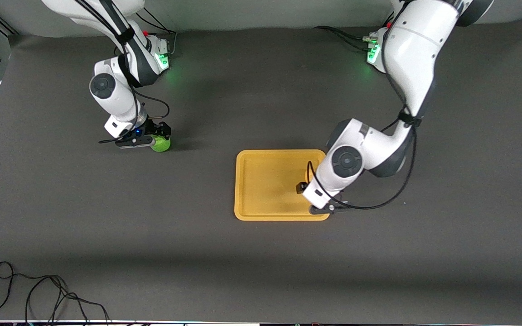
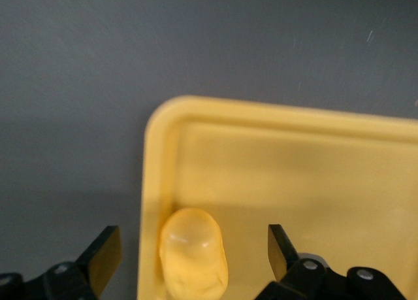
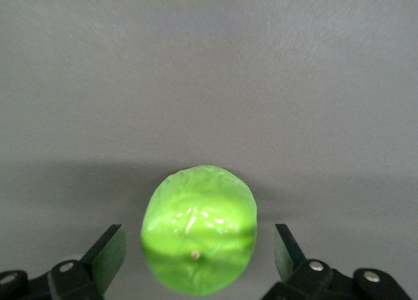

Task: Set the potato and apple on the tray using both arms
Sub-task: 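Open the left gripper and withdraw while the right gripper grasps the apple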

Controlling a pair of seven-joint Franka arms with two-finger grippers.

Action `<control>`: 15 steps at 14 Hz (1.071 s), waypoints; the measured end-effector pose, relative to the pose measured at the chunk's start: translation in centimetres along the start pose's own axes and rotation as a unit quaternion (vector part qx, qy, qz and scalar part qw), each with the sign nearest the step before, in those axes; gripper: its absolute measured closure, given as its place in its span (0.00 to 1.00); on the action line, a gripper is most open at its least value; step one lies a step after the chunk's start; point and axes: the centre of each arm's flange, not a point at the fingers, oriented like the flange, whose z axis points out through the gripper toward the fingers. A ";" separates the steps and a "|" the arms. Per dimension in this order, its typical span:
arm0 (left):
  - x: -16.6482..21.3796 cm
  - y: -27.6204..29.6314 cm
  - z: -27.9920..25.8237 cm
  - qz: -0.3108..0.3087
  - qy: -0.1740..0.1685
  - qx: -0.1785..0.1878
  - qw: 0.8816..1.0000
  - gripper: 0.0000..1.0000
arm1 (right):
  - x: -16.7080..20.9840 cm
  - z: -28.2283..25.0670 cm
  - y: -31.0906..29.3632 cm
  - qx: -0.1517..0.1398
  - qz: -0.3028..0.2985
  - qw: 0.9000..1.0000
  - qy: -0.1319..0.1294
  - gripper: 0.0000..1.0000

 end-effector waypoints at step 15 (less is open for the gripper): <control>0.9 -26.0 -21.6 0.116 0.010 0.086 0.990 0.00 | 6.4 -12.0 -0.9 0.009 0.005 0.999 0.034 0.24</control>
